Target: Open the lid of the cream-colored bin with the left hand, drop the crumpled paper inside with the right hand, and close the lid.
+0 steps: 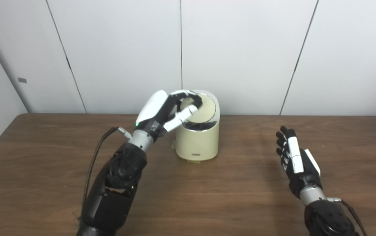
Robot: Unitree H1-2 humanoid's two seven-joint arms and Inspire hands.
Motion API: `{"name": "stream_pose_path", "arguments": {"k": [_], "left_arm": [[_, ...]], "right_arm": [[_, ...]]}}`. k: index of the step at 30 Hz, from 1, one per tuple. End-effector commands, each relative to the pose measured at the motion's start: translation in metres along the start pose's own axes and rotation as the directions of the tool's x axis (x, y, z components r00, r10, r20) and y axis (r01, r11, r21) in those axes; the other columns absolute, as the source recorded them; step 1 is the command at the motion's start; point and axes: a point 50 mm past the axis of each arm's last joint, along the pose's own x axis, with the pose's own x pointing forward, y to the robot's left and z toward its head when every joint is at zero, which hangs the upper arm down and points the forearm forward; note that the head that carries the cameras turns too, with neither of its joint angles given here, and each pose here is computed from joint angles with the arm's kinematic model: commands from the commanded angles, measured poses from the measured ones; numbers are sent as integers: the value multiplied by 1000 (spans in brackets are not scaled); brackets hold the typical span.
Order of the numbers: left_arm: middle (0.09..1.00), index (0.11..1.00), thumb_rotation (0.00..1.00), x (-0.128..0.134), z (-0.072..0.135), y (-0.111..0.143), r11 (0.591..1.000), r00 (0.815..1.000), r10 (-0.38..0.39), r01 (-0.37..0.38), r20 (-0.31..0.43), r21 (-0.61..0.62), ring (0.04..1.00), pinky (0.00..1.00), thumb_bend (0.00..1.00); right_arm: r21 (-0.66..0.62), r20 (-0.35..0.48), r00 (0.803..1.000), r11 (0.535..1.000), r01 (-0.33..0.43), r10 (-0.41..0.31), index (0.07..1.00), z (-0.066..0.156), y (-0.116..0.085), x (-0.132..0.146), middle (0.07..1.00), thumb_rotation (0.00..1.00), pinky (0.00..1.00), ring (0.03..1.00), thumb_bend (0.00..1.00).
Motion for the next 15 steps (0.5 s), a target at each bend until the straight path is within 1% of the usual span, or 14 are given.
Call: {"name": "stream_pose_path", "arguments": {"k": [1,2,5,7,10,12,15], "left_arm": [[870,866,979,0,16,15,997,997,60,-58,43,-41,875,836,444],[876,879,968,-6,15,15,994,997,77,-75,32,-74,878,831,443],[889,913,895,-24,9,15,976,992,130,-126,8,-175,882,829,460],[897,928,887,-34,2,16,965,985,169,-168,-11,-204,885,840,477],[900,939,907,-52,-7,16,948,974,222,-228,-53,-221,886,853,463],[913,950,942,-66,-14,15,942,968,236,-249,-81,-224,895,871,452],[931,960,957,-87,-24,15,926,959,252,-277,-129,-255,922,922,470]], "right_arm": [[2,116,993,1000,-10,10,1000,24,-3,4,985,999,981,1000,654],[2,119,993,1000,-12,12,1000,25,-3,4,986,1000,978,1000,650],[-1,125,992,1000,-17,17,1000,27,-6,5,990,1000,986,1000,649],[11,130,991,1000,-18,17,1000,28,-6,5,990,1000,997,1000,652],[25,135,991,999,-22,18,1000,29,-5,6,986,988,1000,1000,647],[22,139,990,999,-25,21,1000,30,-4,5,986,993,1000,999,639],[11,150,988,999,-35,33,1000,32,-3,4,987,992,1000,998,631]]}}
